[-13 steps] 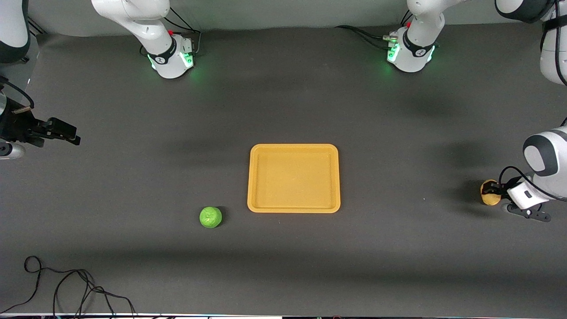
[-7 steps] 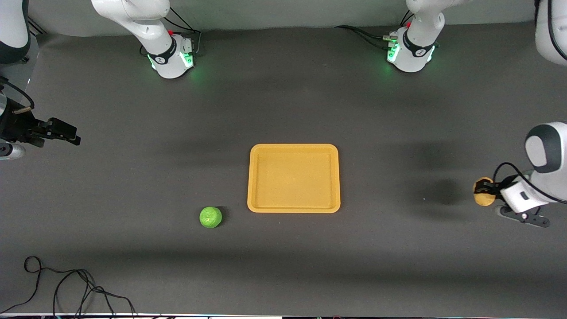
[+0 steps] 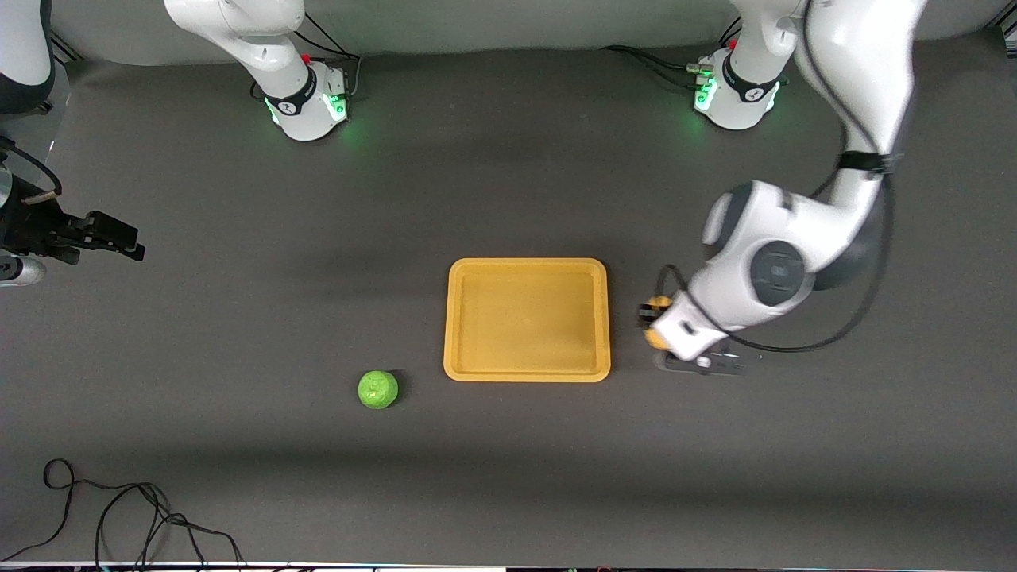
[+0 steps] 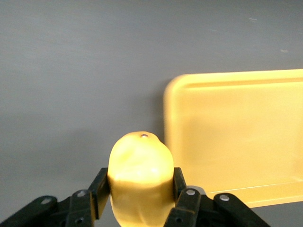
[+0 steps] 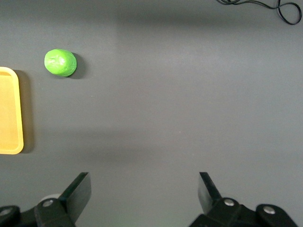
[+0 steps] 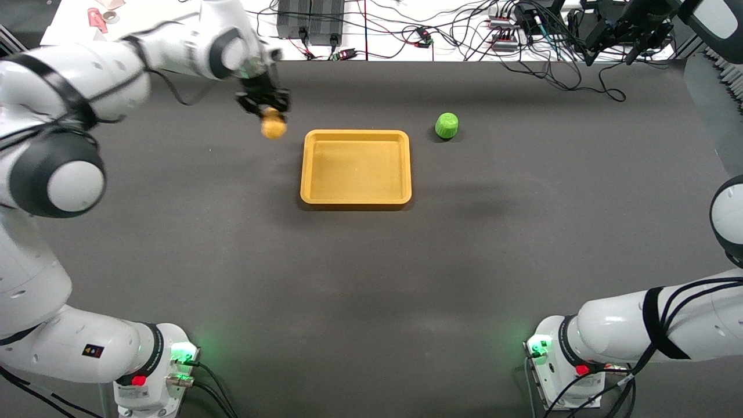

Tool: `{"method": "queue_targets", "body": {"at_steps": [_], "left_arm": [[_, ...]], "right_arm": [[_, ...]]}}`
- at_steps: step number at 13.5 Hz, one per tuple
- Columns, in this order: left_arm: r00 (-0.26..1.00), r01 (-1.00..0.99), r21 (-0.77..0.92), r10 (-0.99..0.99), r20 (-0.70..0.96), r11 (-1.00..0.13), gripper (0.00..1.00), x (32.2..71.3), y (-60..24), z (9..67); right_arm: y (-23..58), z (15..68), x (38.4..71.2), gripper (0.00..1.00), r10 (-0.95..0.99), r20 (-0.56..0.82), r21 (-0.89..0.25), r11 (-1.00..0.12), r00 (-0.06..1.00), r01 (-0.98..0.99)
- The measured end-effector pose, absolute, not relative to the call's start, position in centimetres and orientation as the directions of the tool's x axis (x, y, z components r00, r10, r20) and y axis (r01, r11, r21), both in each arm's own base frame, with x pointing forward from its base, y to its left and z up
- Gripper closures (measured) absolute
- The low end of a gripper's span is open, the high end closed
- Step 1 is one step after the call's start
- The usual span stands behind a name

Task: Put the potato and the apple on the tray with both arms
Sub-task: 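Lift the potato with the left gripper and carry it over the tray, then release the potato onto the tray while the right gripper reaches the apple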

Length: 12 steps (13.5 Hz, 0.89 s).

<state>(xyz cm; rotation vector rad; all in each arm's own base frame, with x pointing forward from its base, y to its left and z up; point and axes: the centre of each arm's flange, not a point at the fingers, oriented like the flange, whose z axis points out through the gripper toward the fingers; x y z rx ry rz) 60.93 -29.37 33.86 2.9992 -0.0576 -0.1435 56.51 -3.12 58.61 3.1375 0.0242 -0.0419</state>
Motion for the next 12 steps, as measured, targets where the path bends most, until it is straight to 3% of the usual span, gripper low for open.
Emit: {"method": "queue_targets", "body": {"at_steps": [4,12], "left_arm": [[0.992,-0.07,0.167,-0.086,-0.09,-0.983,0.42,59.7,-35.4,29.0],[0.982,-0.142,0.142,-0.157,-0.101,-0.98,0.42,57.5,-39.0,22.6]], "right_arm": [[0.8,58.6,56.8,0.0,0.081,-0.022,0.002,-0.997,0.996,0.081],[21.2,54.8,58.7,0.0,0.083,0.028,-0.012,-0.996,0.996,0.084]]}}
